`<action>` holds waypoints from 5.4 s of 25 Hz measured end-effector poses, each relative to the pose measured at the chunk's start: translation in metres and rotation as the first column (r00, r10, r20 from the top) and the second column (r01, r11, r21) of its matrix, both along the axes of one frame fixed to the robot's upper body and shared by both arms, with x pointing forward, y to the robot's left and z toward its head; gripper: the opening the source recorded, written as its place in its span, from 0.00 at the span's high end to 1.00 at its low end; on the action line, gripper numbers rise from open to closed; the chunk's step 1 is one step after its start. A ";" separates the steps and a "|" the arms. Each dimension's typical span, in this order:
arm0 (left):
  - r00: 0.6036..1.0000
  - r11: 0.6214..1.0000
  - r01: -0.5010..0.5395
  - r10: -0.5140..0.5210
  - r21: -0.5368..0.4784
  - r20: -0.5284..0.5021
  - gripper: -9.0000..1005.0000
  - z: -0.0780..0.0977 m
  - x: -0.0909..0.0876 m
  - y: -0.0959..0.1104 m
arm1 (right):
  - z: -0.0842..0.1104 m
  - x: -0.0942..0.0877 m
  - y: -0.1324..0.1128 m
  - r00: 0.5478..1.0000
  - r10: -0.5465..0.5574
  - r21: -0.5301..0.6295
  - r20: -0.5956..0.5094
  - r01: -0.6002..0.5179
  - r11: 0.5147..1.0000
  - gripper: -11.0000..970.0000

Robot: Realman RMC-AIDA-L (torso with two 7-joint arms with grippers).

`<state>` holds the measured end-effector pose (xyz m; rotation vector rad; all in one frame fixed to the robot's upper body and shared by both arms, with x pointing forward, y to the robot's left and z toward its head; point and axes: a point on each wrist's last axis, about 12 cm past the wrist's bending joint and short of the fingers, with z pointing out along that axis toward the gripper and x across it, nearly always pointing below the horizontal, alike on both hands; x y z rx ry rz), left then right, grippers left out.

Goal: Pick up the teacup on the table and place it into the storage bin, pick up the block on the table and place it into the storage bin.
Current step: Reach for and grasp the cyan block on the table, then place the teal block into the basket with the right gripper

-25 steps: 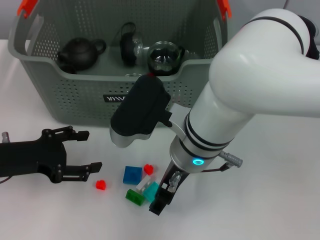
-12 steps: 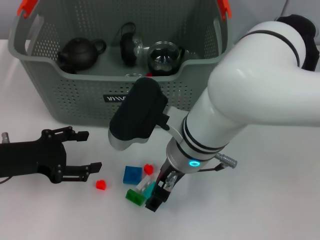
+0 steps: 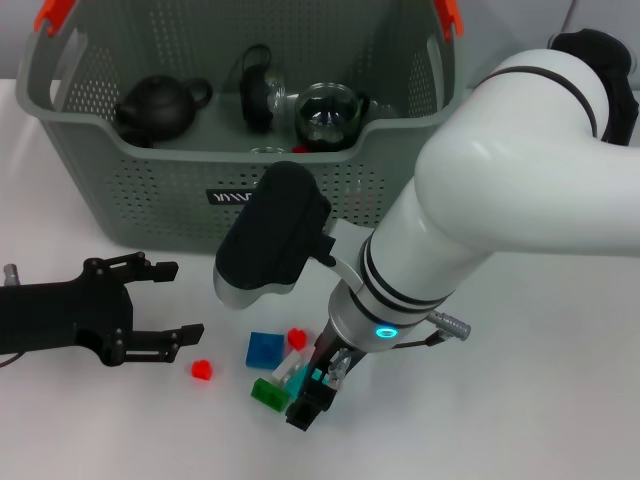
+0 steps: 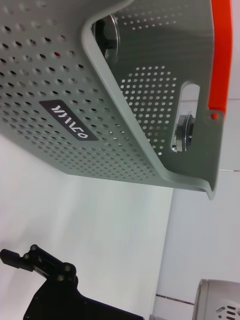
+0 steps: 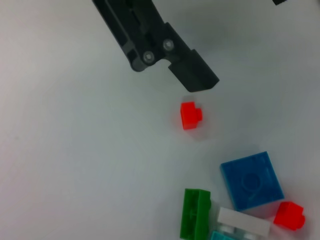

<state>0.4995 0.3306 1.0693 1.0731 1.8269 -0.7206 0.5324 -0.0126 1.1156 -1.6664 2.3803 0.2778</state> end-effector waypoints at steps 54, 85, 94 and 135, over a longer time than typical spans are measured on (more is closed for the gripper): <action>1.000 1.000 0.000 0.000 -0.002 -0.002 0.13 -0.001 -0.001 -0.001 | -0.007 0.002 -0.004 1.000 0.010 0.000 0.005 -0.010 1.000 0.13; 1.000 1.000 0.001 -0.001 -0.002 -0.001 0.13 -0.001 -0.001 -0.001 | -0.011 0.004 -0.006 1.000 0.004 0.006 -0.003 -0.004 1.000 0.42; 1.000 1.000 0.002 -0.002 -0.002 0.000 0.13 0.000 0.000 -0.001 | -0.007 0.004 -0.006 1.000 0.000 0.000 -0.009 0.000 1.000 0.51; 1.000 1.000 -0.004 0.004 0.000 0.021 0.13 0.003 0.000 0.003 | 0.183 0.104 -0.075 0.825 -0.363 0.366 0.433 0.207 0.907 0.55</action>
